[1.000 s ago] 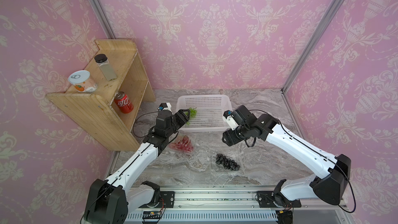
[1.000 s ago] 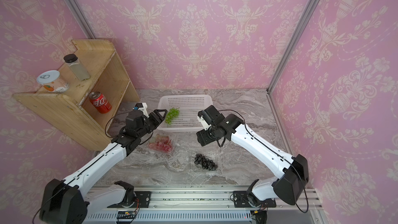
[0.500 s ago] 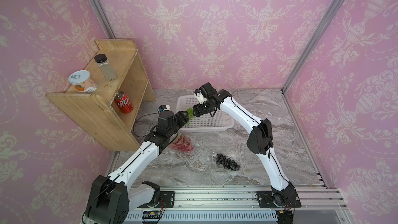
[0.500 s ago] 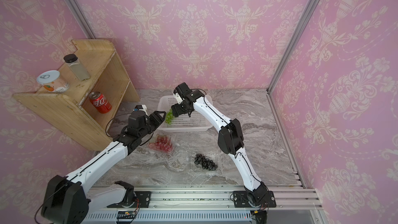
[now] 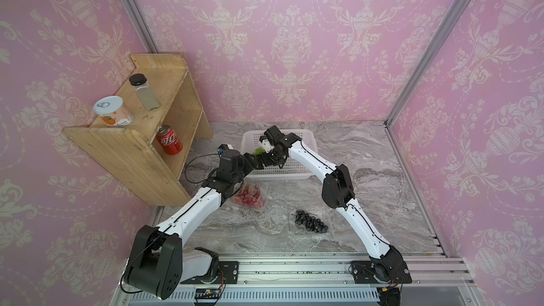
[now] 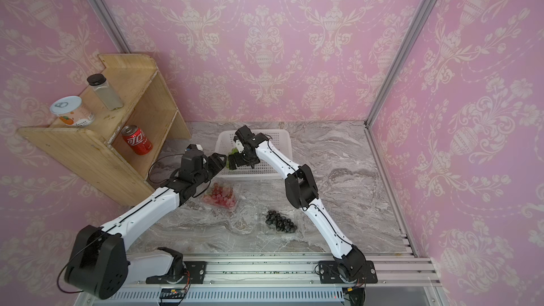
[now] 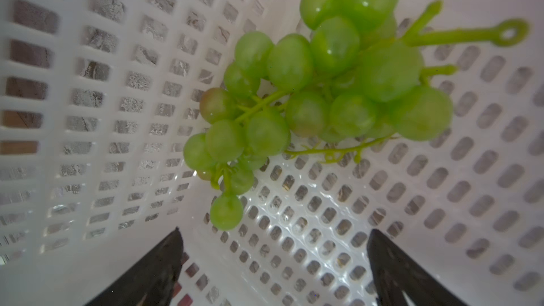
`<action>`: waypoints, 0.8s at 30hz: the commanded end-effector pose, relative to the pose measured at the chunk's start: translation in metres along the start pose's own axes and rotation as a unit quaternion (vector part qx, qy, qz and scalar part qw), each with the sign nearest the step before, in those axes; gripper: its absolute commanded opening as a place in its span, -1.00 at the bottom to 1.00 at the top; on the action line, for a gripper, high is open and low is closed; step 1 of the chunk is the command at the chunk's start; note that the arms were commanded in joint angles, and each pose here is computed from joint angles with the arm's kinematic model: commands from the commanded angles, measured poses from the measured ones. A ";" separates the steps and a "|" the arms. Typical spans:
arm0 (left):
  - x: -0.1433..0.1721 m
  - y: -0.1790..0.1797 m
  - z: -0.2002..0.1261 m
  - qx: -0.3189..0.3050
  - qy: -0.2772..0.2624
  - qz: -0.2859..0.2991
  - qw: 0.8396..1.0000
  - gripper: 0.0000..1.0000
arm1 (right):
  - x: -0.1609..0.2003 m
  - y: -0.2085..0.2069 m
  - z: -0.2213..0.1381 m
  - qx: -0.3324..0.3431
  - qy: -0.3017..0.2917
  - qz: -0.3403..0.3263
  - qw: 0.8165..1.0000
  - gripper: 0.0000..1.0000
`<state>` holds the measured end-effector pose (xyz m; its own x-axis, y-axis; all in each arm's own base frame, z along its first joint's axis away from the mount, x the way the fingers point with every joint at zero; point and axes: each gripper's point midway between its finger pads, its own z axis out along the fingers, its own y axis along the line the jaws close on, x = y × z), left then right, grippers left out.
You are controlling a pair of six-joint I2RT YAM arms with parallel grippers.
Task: Pack grapes into containers
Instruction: Pick up the grape from the basket.
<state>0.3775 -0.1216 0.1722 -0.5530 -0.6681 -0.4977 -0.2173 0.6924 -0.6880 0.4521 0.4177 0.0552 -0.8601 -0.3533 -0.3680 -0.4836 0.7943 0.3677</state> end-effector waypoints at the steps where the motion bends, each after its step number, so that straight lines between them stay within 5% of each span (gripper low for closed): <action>1: -0.016 -0.021 0.002 0.005 0.000 0.060 0.998 0.39 | -0.011 0.009 -0.011 -0.009 -0.020 0.017 1.000 0.92; 10: -0.019 -0.051 0.044 0.000 0.119 0.151 0.981 0.45 | -0.017 -0.022 -0.123 -0.010 -0.111 0.059 0.992 0.93; 16: -0.009 -0.056 0.075 0.005 0.226 0.195 0.954 0.49 | -0.012 -0.030 -0.196 -0.028 -0.162 0.069 0.984 0.94; 24: 0.007 -0.017 0.105 -0.081 0.312 0.247 0.914 0.52 | -0.002 -0.033 -0.241 -0.058 -0.202 0.077 0.975 0.94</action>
<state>0.4855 -0.1746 0.1408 -0.9118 -0.1259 -0.3908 0.0571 0.9037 -0.4243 0.4360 0.2725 0.2481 -0.7968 -0.0016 -0.6042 -0.3801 0.7787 0.4992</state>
